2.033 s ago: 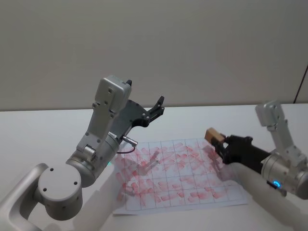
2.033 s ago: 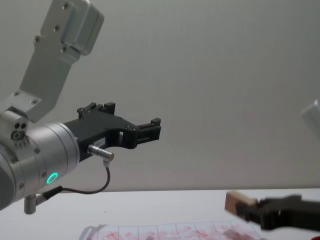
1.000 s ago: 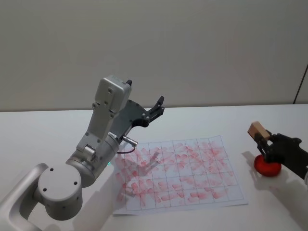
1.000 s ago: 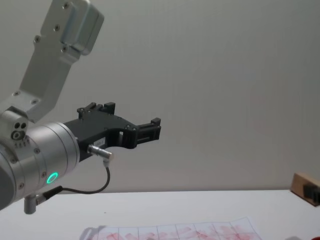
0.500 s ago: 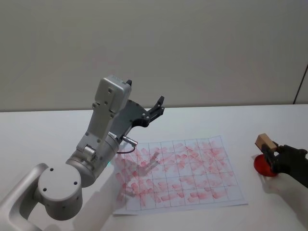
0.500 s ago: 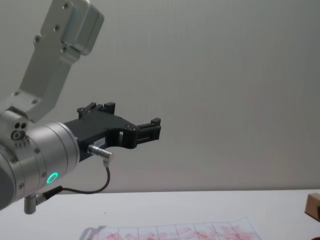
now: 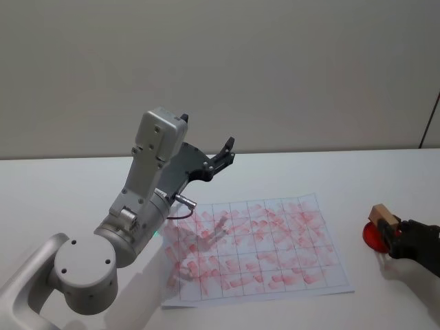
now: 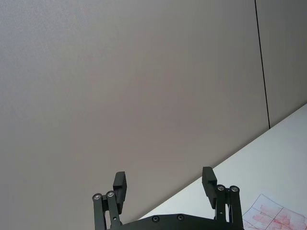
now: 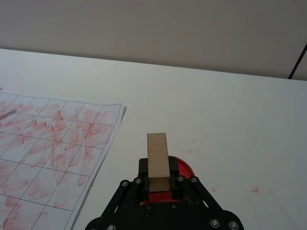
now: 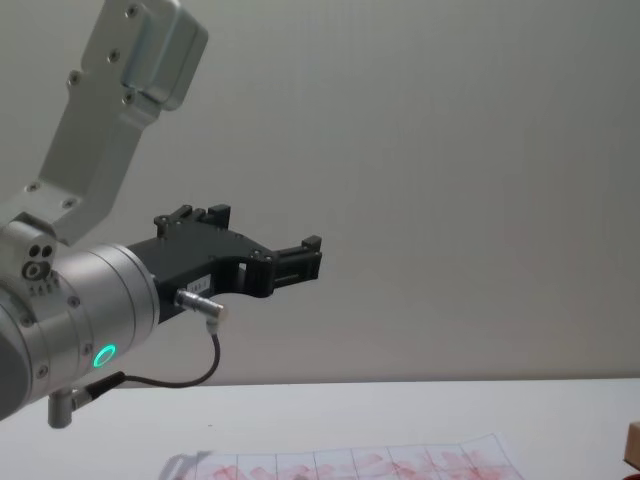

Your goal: Use the one hand to pick up the stamp and affix it onto the A4 paper.

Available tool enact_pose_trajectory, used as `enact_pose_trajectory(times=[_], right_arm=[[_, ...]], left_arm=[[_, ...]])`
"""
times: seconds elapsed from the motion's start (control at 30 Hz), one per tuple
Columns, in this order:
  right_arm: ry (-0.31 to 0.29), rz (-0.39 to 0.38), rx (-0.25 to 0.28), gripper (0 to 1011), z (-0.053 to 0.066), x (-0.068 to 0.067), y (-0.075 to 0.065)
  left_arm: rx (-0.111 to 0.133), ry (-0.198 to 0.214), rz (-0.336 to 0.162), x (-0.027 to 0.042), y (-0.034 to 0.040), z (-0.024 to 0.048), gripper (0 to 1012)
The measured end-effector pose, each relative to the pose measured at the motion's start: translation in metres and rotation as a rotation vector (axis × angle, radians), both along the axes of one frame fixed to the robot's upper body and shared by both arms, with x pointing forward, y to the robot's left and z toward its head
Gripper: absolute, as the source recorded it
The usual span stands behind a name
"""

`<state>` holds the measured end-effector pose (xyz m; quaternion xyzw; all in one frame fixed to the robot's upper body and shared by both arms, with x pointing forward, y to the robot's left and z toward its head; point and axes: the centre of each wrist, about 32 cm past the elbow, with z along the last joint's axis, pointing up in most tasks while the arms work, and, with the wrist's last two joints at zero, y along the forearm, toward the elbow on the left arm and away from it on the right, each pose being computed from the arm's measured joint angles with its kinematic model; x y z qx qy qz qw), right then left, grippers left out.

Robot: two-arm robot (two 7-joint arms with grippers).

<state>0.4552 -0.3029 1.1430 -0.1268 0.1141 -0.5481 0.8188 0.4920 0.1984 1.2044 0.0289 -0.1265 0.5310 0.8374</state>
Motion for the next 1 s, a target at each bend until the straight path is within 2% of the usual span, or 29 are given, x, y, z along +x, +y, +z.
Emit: enact_pose_trajectory(times=[0.37, 0.5, 0.53, 0.6, 0.63, 0.7, 0.77, 0.8, 0.9, 0.93, 1.0], right_arm=[[0.017, 0.002, -0.011, 228, -0.0020, 0.0006, -0.0009], [0.021, 0.003, -0.013, 327, -0.0023, 0.0008, -0.0011], [0.022, 0.003, -0.013, 391, -0.0024, 0.0008, -0.0011], [0.023, 0.003, -0.014, 448, -0.0025, 0.0009, -0.0011], [0.024, 0.003, -0.015, 448, -0.0026, 0.0009, -0.0011], [0.024, 0.003, -0.015, 535, -0.0027, 0.0009, -0.0011], [0.025, 0.003, -0.016, 566, -0.0028, 0.0010, -0.0012], [0.025, 0.003, -0.016, 635, -0.0028, 0.0010, -0.0012], [0.026, 0.003, -0.016, 707, -0.0028, 0.0011, -0.0013], [0.027, 0.003, -0.016, 772, -0.0028, 0.0011, -0.0013], [0.027, 0.004, -0.017, 810, -0.0028, 0.0012, -0.0013]], left_arm=[[0.000, 0.000, 0.000, 0.0000, 0.0000, 0.0000, 1001], [0.000, 0.000, 0.000, 0.0000, 0.0000, 0.0000, 1001], [0.000, 0.000, 0.000, 0.0000, 0.0000, 0.0000, 1001], [0.000, 0.000, 0.000, 0.0000, 0.0000, 0.0000, 1001], [0.000, 0.000, 0.000, 0.0000, 0.0000, 0.0000, 1001], [0.000, 0.000, 0.000, 0.0000, 0.0000, 0.0000, 1001], [0.000, 0.000, 0.000, 0.0000, 0.0000, 0.0000, 1001], [0.000, 0.000, 0.000, 0.0000, 0.0000, 0.0000, 1001], [0.000, 0.000, 0.000, 0.0000, 0.0000, 0.0000, 1001], [0.000, 0.000, 0.000, 0.0000, 0.0000, 0.0000, 1001], [0.000, 0.000, 0.000, 0.0000, 0.0000, 0.0000, 1001]])
